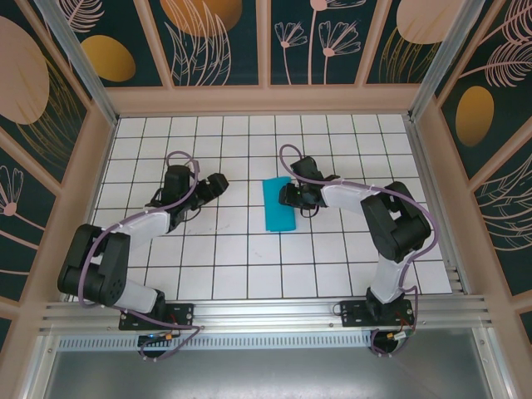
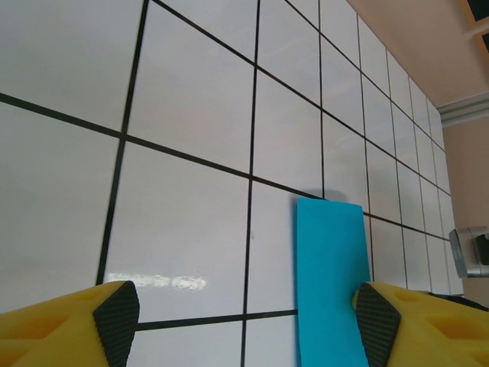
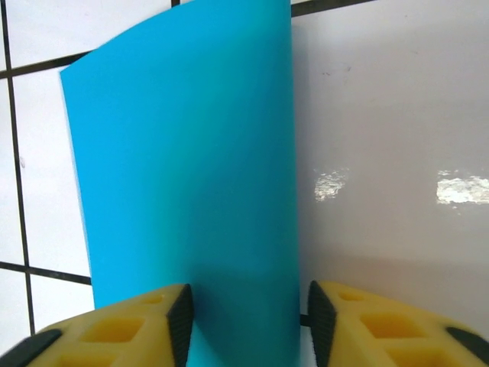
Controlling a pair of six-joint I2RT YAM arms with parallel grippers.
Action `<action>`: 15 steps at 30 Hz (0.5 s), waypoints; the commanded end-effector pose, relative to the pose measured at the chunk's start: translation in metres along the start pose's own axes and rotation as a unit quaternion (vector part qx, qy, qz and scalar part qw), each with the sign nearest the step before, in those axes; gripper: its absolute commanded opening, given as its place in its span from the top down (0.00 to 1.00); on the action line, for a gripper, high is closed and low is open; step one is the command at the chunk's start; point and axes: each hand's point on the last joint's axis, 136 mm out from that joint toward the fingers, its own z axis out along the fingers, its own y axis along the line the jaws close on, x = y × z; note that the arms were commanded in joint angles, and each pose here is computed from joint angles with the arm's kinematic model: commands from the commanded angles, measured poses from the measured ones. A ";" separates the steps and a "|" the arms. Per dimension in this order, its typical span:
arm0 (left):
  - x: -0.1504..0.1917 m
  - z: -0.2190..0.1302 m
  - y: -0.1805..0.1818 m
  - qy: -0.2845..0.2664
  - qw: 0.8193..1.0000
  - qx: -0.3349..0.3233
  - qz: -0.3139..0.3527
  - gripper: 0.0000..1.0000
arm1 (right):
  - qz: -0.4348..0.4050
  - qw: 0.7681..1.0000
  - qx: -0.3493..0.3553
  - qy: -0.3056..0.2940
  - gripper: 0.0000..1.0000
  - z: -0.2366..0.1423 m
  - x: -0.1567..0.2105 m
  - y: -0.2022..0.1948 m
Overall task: Fold a paper plane with a square sheet of paper (pick it up from the middle)
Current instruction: Fold the square sheet of paper in half at the center of the table.
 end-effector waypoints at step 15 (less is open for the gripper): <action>0.037 0.049 -0.076 0.067 0.994 0.082 0.016 0.37 | -0.017 1.000 0.011 0.013 0.65 0.000 0.005 -0.025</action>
